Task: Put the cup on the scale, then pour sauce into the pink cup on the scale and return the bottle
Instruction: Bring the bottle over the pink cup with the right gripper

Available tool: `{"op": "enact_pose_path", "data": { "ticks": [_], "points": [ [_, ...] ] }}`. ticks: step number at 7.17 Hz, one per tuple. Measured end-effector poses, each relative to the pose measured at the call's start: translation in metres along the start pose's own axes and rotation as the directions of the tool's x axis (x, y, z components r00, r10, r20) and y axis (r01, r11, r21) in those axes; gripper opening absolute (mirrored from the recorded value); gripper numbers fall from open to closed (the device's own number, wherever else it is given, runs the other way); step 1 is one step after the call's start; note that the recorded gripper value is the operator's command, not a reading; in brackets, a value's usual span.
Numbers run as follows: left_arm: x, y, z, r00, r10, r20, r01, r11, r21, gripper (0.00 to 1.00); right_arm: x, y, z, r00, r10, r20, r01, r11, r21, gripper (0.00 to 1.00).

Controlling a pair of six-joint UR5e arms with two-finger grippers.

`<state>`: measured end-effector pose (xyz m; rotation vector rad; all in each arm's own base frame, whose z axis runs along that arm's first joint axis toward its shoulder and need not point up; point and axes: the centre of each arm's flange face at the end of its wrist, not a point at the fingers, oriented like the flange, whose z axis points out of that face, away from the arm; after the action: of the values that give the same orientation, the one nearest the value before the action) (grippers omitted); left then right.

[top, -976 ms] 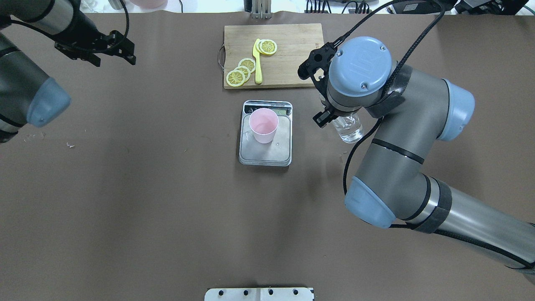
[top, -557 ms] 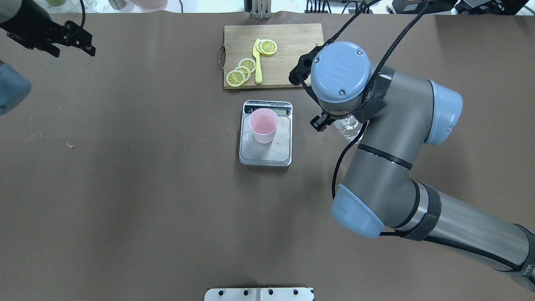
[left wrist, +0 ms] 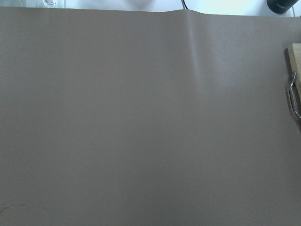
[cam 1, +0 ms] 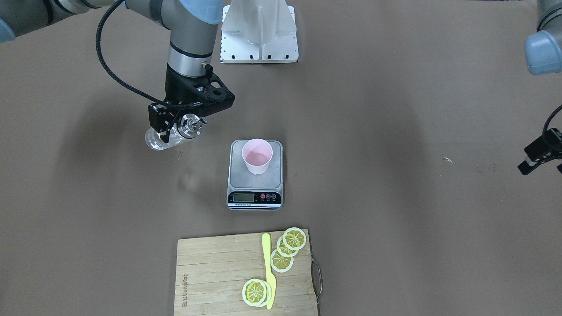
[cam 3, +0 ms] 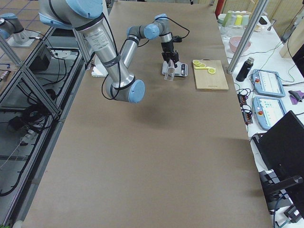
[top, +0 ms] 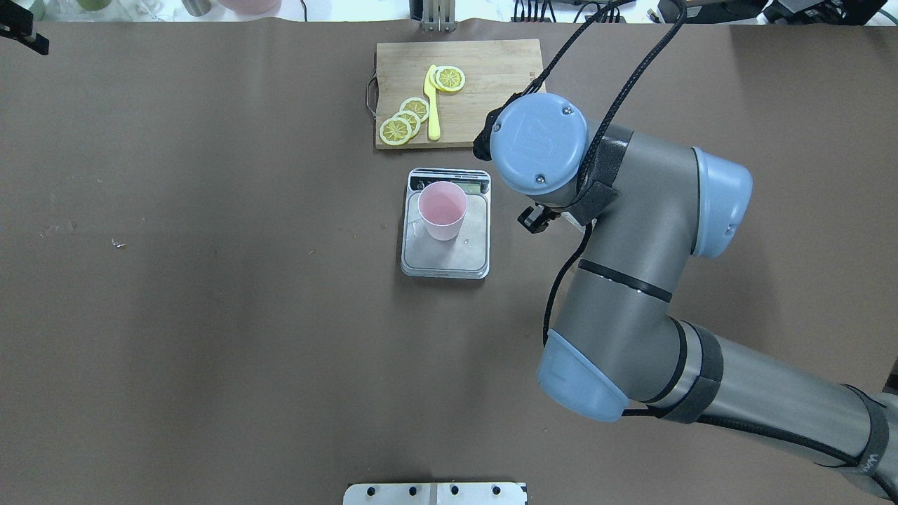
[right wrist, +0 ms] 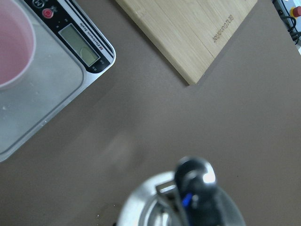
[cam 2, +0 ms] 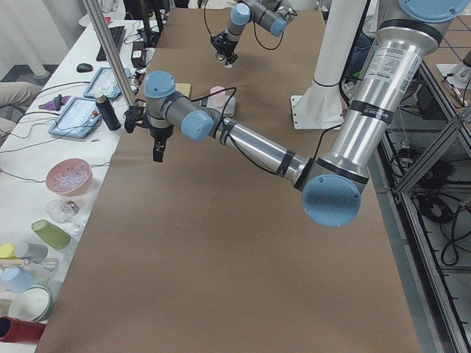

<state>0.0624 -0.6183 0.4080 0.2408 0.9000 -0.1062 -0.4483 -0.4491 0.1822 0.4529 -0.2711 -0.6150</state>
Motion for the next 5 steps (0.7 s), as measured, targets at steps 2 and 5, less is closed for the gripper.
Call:
{"op": "enact_pose_path", "data": {
  "ticks": [2,5],
  "points": [
    [-0.047,0.013,-0.006,0.999,0.042,0.025,-0.042,0.999,0.002,0.97,-0.014,0.003,0.0,0.999,-0.033,-0.033,0.032,0.999,-0.019,0.0],
    [-0.102,0.031,-0.021,0.997,0.058,0.05,-0.059,0.998,0.013,0.97,-0.035,-0.009,-0.022,0.991,-0.103,-0.086,0.097,0.993,-0.074,0.0]
  ]
}}
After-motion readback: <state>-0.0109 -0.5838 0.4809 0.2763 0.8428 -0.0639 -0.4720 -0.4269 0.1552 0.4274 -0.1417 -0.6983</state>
